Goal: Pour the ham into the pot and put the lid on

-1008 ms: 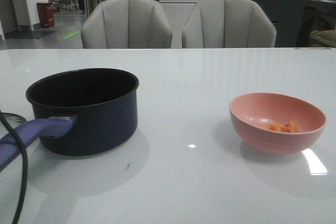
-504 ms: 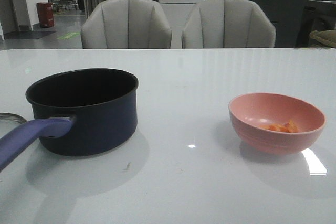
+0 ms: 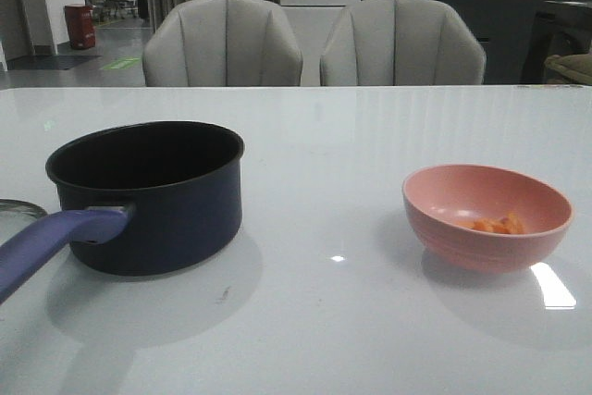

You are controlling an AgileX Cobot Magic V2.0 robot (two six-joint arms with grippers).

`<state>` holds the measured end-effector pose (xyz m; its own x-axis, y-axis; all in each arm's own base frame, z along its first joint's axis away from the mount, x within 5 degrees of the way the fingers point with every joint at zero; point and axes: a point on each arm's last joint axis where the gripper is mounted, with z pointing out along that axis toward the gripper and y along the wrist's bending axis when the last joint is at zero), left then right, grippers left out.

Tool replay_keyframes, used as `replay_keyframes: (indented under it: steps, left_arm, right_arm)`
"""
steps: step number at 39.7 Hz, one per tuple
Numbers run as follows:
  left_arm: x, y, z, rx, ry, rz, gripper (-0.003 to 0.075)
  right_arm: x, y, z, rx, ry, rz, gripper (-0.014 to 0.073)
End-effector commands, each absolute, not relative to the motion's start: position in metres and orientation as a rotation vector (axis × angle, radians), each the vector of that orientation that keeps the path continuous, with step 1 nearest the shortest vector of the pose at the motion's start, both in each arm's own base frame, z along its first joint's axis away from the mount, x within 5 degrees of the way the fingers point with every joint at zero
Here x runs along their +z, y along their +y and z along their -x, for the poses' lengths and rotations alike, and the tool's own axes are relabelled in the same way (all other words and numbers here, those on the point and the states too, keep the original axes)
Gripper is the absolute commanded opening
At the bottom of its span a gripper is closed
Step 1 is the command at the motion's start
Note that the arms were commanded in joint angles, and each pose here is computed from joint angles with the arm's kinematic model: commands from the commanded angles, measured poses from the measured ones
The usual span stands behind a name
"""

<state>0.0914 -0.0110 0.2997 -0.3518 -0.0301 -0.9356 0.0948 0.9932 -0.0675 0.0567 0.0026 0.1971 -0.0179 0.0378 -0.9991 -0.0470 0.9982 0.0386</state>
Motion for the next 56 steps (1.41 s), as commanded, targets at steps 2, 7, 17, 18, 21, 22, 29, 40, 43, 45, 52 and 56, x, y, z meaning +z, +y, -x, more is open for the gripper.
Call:
replay_keyframes:
  steps: [2,7,17,18,21,22,29,40,43,45,52,56]
  left_arm:
    - [0.302,-0.014,-0.081,-0.171,1.772,-0.103,0.0583]
    - [0.295,-0.016,-0.069,-0.211,1.718,-0.141,0.0583]
    - [0.293,-0.015,-0.053,-0.266,1.604,-0.179,0.0583]
    - [0.293,-0.015,-0.052,-0.269,1.6,-0.182,0.0583]
    - [0.293,-0.015,-0.05,-0.273,1.593,-0.184,0.0583]
    - [0.293,-0.015,-0.05,-0.273,1.593,-0.184,0.0583]
    - [0.293,-0.015,-0.05,-0.269,1.6,-0.187,0.0583]
    - [0.292,-0.015,-0.05,-0.268,1.603,-0.187,0.0583]
    - [0.292,-0.015,-0.05,-0.268,1.603,-0.187,0.0583]
    - [0.292,-0.015,-0.05,-0.268,1.603,-0.187,0.0583]
    - [0.292,-0.015,-0.05,-0.268,1.603,-0.187,0.0583]
    - [0.292,-0.015,-0.05,-0.268,1.603,-0.187,0.0583]
  right_arm:
    - [0.207,0.002,-0.055,0.055,1.487,0.016,0.0168]
    - [0.207,0.002,-0.055,0.055,1.487,0.016,0.0168]
    - [0.207,0.002,-0.055,0.055,1.487,0.016,0.0168]
    - [0.207,0.002,-0.055,0.055,1.487,0.016,0.0168]
    - [0.207,0.002,-0.055,0.055,1.487,0.016,0.0168]
    - [0.207,0.002,-0.055,0.055,1.485,0.016,0.0168]
    - [0.219,0.003,-0.053,0.051,1.352,0.026,0.0168]
    - [0.257,0.003,-0.058,0.071,1.507,0.004,0.0168]
    - [0.264,0.003,-0.068,0.076,1.644,-0.003,0.0168]
    - [0.265,0.004,-0.075,0.1,1.726,-0.022,0.0168]
    - [0.254,0.006,-0.096,0.111,1.891,-0.038,0.0168]
    - [0.251,0.006,-0.103,0.109,1.92,-0.04,0.0168]
